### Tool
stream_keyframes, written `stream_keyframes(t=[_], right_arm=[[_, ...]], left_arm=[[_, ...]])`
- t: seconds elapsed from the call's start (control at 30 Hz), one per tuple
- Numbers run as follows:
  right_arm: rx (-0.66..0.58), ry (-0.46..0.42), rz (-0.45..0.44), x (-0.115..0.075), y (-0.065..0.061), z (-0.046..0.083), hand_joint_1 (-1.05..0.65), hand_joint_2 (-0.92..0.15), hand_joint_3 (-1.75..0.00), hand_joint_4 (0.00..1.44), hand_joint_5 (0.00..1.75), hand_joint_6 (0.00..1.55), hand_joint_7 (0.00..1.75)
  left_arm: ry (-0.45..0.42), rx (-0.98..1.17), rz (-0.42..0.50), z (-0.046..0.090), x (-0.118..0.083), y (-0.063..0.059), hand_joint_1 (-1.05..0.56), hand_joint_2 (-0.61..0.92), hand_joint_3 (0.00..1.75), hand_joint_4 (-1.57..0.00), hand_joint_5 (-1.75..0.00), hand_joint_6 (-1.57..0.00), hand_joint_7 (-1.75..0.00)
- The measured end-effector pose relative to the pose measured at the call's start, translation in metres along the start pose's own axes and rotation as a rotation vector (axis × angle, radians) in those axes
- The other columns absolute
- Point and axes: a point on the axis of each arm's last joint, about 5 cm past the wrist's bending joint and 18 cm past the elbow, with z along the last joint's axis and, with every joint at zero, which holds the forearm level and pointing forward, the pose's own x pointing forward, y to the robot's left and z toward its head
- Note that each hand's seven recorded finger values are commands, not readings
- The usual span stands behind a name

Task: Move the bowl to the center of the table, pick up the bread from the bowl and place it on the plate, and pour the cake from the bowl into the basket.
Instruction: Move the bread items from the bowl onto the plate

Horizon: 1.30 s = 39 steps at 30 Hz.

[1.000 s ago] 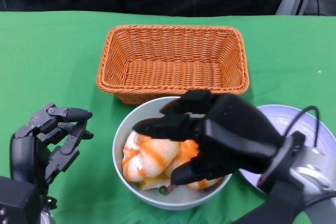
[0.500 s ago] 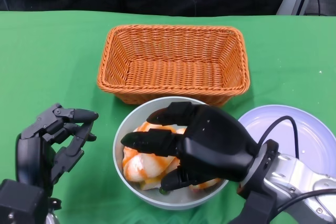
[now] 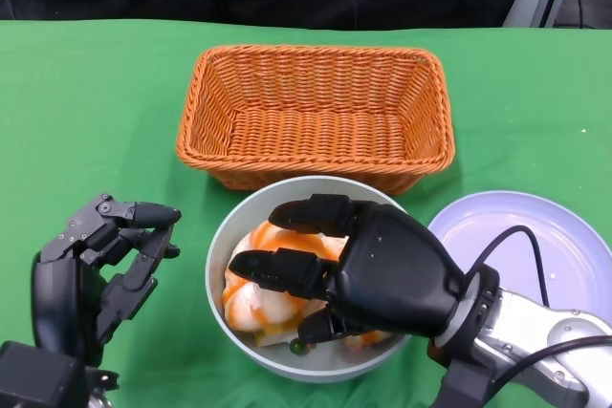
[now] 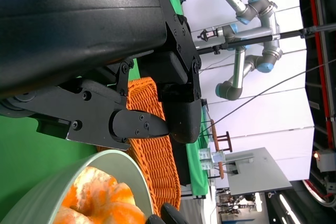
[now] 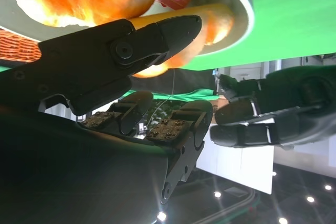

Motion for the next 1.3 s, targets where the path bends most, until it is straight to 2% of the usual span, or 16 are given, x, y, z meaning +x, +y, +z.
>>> stream_keyframes(t=[0.23, 0.43, 0.6, 0.7, 0.8, 0.97, 1.03, 1.13, 1.3], right_arm=[[0.002, -0.005, -0.014, 0.0, 0.01, 0.0, -0.74, -0.9, 0.0, 0.68, 0.14, 0.64, 0.01], [-0.008, 0.014, -0.006, 0.001, 0.02, 0.002, -0.68, -0.82, 0.0, 0.68, 0.15, 0.67, 0.01], [-0.018, 0.023, -0.031, 0.006, 0.026, 0.004, -0.62, -0.82, 0.0, 0.7, 0.16, 0.7, 0.02], [-0.041, 0.039, -0.043, 0.008, 0.03, 0.005, -0.51, -0.83, -0.01, 0.78, 0.2, 0.77, 0.04], [-0.055, 0.055, -0.031, 0.009, 0.033, 0.007, -0.39, -0.86, -0.01, 0.85, 0.23, 0.69, 0.01], [-0.049, 0.052, -0.013, 0.013, 0.033, 0.007, -0.31, -0.86, 0.0, 0.95, 0.28, 0.73, 0.01], [-0.031, 0.048, -0.007, 0.014, 0.033, 0.006, -0.26, -0.86, 0.0, 1.0, 0.33, 0.73, 0.01], [-0.004, 0.027, 0.006, 0.014, 0.033, 0.005, -0.26, -0.86, 0.0, 0.93, 0.62, 0.92, 0.04], [0.021, 0.0, -0.008, 0.015, 0.034, 0.001, -0.3, -0.83, 0.0, 0.97, 0.83, 1.16, 0.1]], left_arm=[[-0.016, -0.036, -0.021, 0.002, 0.001, -0.003, -0.25, 0.92, 0.24, -0.73, -1.39, -0.81, -0.98], [-0.018, -0.033, -0.024, 0.002, -0.001, -0.003, -0.28, 0.92, 0.22, -0.73, -1.37, -0.82, -0.97], [-0.014, -0.035, -0.022, 0.002, -0.002, -0.004, -0.26, 0.92, 0.21, -0.73, -1.36, -0.82, -0.97], [-0.027, -0.028, 0.025, 0.002, -0.003, -0.003, -0.18, 0.92, 0.28, -0.71, -1.42, -0.81, -1.01], [-0.032, -0.041, 0.072, 0.002, -0.003, -0.004, -0.13, 0.92, 0.33, -0.71, -1.46, -0.81, -1.04], [-0.031, -0.047, 0.082, 0.001, -0.004, -0.005, -0.09, 0.92, 0.36, -0.74, -1.44, -0.82, -1.03], [-0.031, -0.049, 0.083, 0.001, -0.004, -0.005, -0.09, 0.91, 0.37, -0.76, -1.42, -0.82, -1.01], [-0.03, -0.051, 0.084, 0.001, -0.004, -0.006, -0.11, 0.91, 0.36, -0.76, -1.41, -0.82, -1.0], [-0.032, -0.04, 0.083, 0.001, -0.004, -0.006, -0.12, 0.91, 0.34, -0.76, -1.4, -0.83, -1.0]])
